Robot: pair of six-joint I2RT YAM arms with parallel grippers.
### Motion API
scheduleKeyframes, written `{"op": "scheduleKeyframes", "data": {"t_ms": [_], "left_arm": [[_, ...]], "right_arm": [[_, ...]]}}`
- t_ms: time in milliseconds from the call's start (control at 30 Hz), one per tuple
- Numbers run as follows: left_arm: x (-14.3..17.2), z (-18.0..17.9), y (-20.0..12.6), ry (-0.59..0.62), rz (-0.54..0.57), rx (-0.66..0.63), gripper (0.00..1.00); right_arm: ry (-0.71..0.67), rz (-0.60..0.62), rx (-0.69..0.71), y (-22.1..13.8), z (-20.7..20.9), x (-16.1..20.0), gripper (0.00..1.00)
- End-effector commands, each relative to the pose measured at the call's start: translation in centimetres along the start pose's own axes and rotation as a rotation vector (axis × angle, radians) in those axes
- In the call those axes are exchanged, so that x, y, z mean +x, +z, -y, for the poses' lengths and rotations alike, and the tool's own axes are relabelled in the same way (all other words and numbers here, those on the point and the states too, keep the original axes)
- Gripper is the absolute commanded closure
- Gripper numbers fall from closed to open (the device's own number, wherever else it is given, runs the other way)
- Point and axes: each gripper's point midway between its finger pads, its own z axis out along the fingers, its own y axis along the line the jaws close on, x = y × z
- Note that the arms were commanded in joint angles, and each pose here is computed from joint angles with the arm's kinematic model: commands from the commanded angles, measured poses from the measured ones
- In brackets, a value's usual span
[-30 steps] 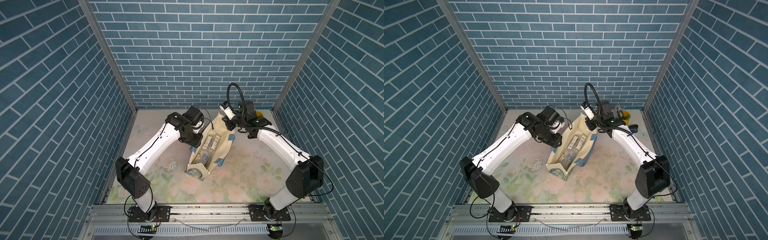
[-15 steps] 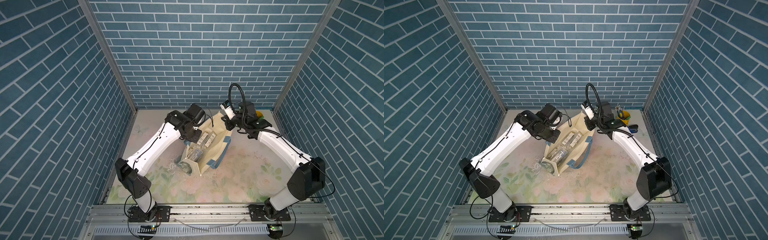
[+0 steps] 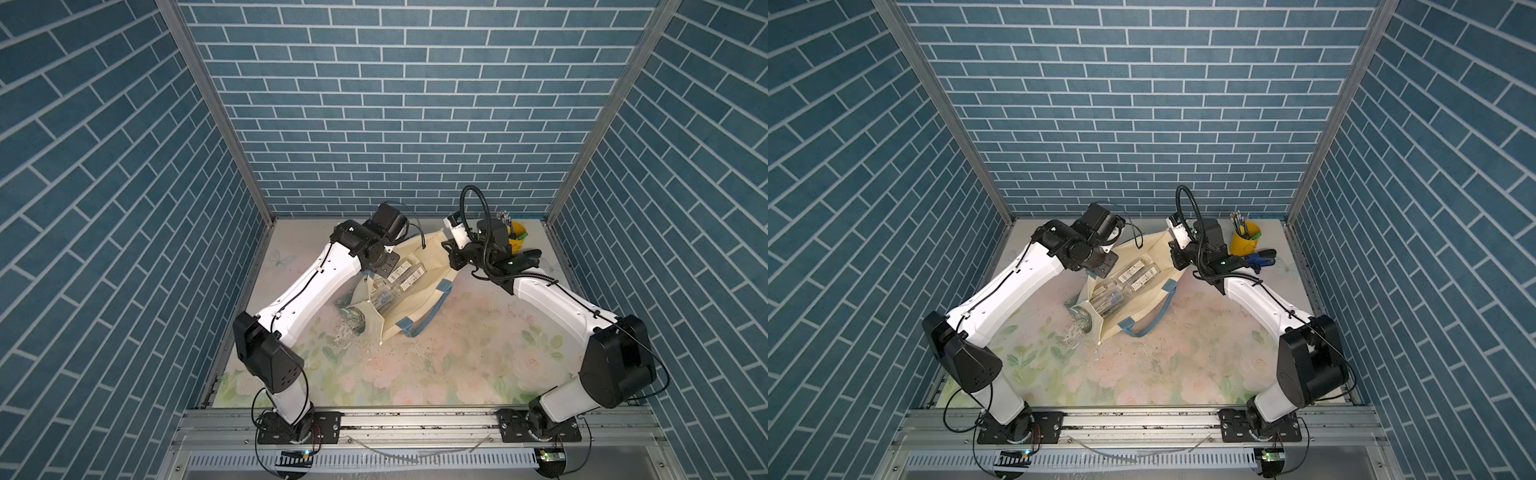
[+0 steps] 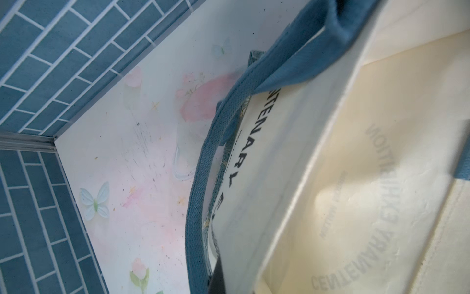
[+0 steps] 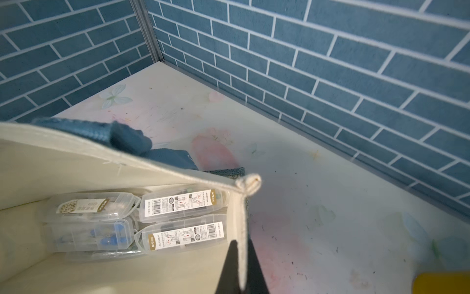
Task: Take out the compass set from the canvas bag
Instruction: Adjust the canvas bag at the center of the board.
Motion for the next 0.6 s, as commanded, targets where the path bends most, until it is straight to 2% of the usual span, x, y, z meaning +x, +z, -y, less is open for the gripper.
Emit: {"op": "scheduleKeyframes", "data": {"t_ms": [0,33,100,200,300,400,500,567], "left_arm": [[-2.8,-0.6,-2.3,-0.01,0.17,-0.004,1.0],[-2.8,-0.5,-2.3,-0.01,0.179,0.004,1.0],[-2.7,-0.1,-2.2,-0.01,0.19,0.021,1.0],[-2.5,0.1,-2.2,-0.012,0.202,0.034,1.0],[-2.3,0.0,-2.3,-0.008,0.205,0.026,1.0],[-2.4,-0.2,-2.5,-0.009,0.21,0.022,1.0],[-2.5,-0.2,-2.6,-0.012,0.217,0.023,1.0],[-2.6,-0.3,-2.8,-0.012,0.223,0.023,1.0]], "right_arm": [[0.037,0.023,0.008,-0.3,0.0,0.6,1.0],[0.036,0.024,0.013,-0.4,0.0,0.6,1.0],[0.029,0.029,0.025,-0.9,0.2,0.2,0.91],[0.007,0.047,0.048,-2.5,0.4,-1.7,0.72],[-0.001,0.074,0.067,-4.9,0.4,-4.0,0.58],[0.064,0.116,0.046,-6.9,-0.3,-5.9,0.51],[0.174,0.111,0.069,-8.5,-1.0,-6.7,0.52],[0.249,0.101,0.032,-9.3,-3.0,-6.7,0.53]]}}
